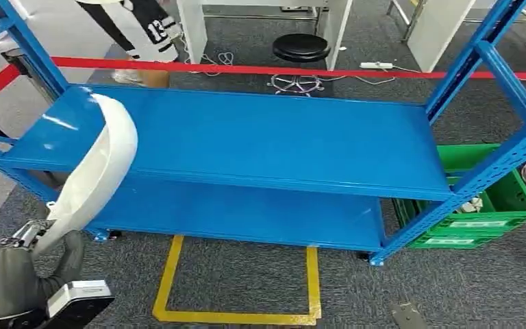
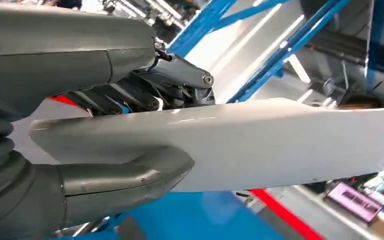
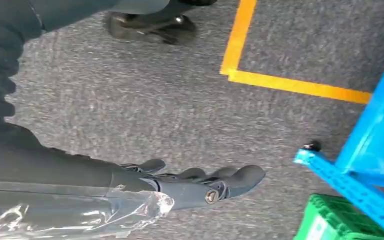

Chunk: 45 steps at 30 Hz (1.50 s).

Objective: Take the parts from the cabinet and place them on the table.

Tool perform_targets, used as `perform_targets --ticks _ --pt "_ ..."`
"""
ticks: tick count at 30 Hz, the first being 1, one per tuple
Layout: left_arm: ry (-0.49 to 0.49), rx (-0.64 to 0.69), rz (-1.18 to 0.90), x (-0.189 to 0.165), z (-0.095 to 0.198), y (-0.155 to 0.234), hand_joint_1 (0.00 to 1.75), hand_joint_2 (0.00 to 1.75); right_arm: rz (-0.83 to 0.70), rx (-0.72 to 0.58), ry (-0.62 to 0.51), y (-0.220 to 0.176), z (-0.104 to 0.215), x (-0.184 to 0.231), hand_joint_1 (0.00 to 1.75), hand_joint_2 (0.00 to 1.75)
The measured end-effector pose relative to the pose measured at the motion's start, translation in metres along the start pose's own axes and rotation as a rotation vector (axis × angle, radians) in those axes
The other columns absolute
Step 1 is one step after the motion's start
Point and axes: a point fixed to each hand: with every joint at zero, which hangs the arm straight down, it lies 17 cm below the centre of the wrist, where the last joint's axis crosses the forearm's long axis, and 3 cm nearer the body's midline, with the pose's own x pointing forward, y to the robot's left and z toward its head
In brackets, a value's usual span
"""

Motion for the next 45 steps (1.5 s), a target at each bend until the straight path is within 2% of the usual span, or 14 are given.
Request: perform_targets --ticks 15,25,45 --pt "0.023 -0.011 0.043 -0.001 0.007 -0.002 1.75 1.75 -0.028 0.012 0.011 0.006 0.0 -0.001 0.0 1.75" --pt "0.031 -0.001 0.09 0.0 0.002 -0.001 1.75 1.75 -0.052 -0.012 0.032 0.001 0.0 -0.009 0.0 1.75" --pt "0.097 -0.072 0.196 -0.011 0.011 -0.026 1.75 1.75 -0.102 0.004 0.091 0.006 0.008 -0.023 0.0 1.75"
